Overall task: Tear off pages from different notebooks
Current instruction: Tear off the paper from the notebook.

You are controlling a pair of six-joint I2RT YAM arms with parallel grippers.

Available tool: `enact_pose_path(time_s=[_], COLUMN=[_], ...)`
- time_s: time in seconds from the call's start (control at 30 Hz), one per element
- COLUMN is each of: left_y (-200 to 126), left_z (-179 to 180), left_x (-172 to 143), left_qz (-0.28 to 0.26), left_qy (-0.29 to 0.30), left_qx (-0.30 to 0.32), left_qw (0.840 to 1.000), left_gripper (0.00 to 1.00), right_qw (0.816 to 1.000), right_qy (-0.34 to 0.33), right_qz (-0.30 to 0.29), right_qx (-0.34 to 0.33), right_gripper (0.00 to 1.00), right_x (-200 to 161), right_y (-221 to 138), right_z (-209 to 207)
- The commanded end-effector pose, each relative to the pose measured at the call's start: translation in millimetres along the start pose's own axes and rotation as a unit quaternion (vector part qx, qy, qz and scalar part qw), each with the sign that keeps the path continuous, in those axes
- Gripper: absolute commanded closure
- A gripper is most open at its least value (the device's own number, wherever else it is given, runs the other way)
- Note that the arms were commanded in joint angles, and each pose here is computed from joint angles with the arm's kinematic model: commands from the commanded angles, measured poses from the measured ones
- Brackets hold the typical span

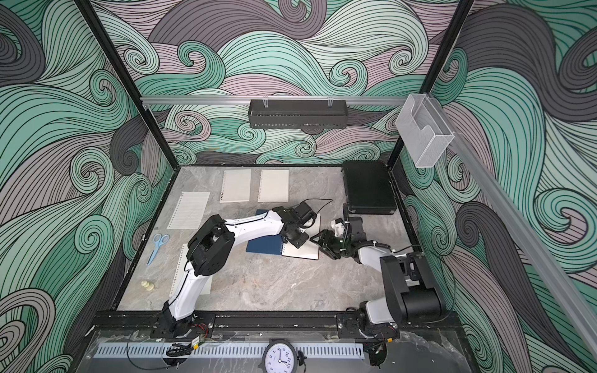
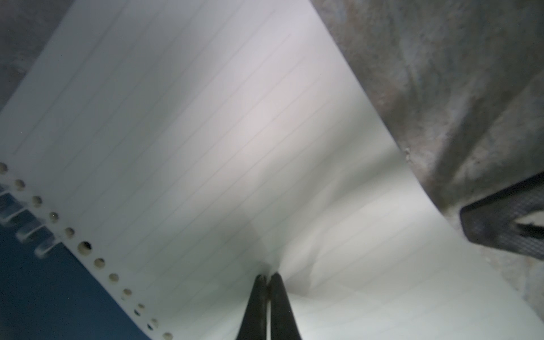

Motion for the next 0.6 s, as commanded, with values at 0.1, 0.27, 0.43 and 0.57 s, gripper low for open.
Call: enact_pose_path(time_s=[0.1, 0.27, 0.43, 0.57], left_y=[71.2, 70.7, 72.4, 72.2], left_z=[12.6, 11.6, 11.7, 12.1], left_x=[-92.0, -91.5, -92.7, -92.8], left_qz=[0.226, 0.225, 0.228, 0.228], left_qy=[-0.003, 0.000, -0.001, -0.003], left_qx=[0.020, 0.019, 0.018, 0.017], left_qw=[0.974, 0.974, 0.974, 0.973], left_gripper=[1.00, 1.00, 1.00, 1.00], right_qw=[1.000, 1.000, 1.000, 1.000], right_qy=[0.000, -0.001, -0.003, -0.010], right_qz=[-0.003, -0.004, -0.004, -0.008], right_qx=[0.009, 0.009, 0.009, 0.006], right_gripper=[0.31, 0.31, 0.32, 0.31], right_x=[0.1, 0.2, 1.1, 2.2], right_y=[1.6, 1.1, -0.1, -4.3], right_z=[3.5, 4.0, 6.7, 10.7])
Point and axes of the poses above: each gripper's point midway between its finger pads, its own y axis out along the fingers, its own z axis along the line the jaws close on, x = y × z, the point moved 8 cm from there along -y, back along the fingers, and after that the axes turned 11 degrees about -y, right-handed, at the moved point
